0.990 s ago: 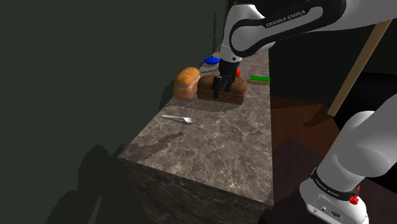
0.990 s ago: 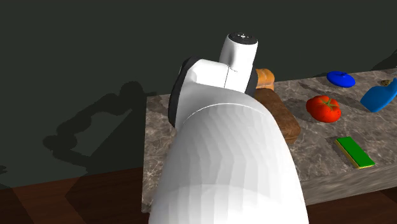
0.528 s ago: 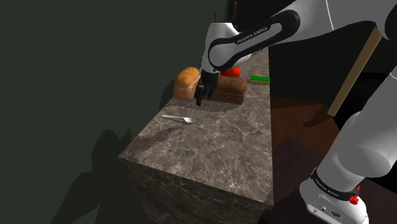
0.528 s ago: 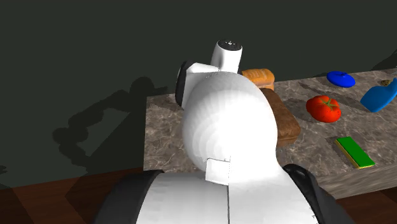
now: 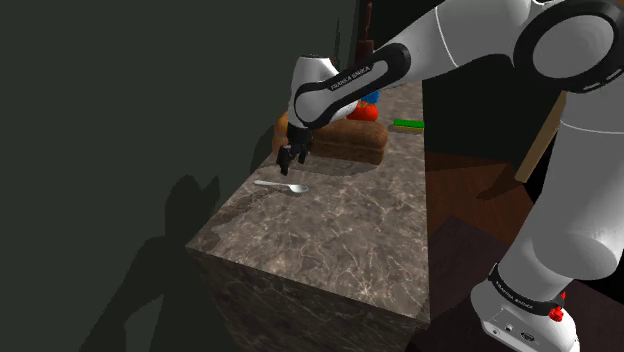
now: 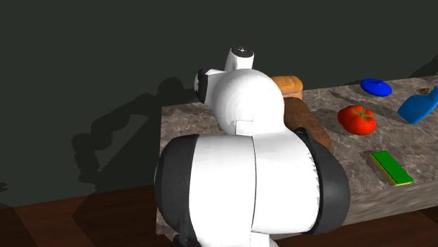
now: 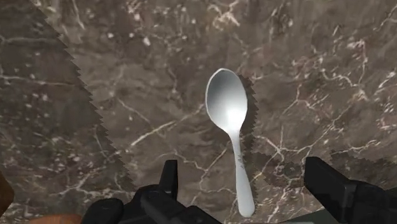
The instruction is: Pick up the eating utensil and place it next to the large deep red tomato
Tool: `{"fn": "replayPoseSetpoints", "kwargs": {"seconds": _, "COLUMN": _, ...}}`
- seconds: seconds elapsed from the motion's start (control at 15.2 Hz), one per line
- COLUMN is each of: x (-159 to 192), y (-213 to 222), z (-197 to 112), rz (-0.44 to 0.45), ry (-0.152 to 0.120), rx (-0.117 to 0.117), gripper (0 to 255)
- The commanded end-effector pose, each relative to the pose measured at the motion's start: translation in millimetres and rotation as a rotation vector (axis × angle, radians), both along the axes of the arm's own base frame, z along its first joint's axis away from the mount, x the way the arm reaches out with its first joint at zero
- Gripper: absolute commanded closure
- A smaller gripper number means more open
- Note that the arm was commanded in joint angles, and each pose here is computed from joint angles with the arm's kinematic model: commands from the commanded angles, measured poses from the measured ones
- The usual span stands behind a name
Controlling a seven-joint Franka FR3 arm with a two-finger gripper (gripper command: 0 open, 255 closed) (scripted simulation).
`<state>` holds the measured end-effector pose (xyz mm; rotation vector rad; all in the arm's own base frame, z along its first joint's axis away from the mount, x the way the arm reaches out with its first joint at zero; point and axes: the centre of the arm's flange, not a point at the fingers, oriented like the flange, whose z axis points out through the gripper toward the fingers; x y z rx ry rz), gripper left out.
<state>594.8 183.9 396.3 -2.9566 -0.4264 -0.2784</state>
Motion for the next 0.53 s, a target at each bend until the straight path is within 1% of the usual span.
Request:
{"fn": "replayPoseSetpoints", "kwargs": {"seconds": 0.0, "x": 18, "y": 18, "z": -12, "rz": 0.015, "ry": -0.008, "rx": 0.007, "gripper": 0}}
{"fn": "replayPoseSetpoints", "kwargs": {"seconds": 0.13, "x": 35, "y": 32, "z": -23, "rz": 0.031, "ry": -0.016, "rx": 0.014, "gripper": 0}}
{"fn": "replayPoseSetpoints", "kwargs": {"seconds": 0.2, "x": 37, "y": 34, "z": -25, "rz": 0.033, "ry": -0.017, "rx": 0.014, "gripper": 0}}
{"fn": "replayPoseSetpoints", "kwargs": {"seconds": 0.46, "x": 41, "y": 38, "z": -45, "rz": 0.033, "ry": -0.017, "rx": 0.014, "gripper": 0}}
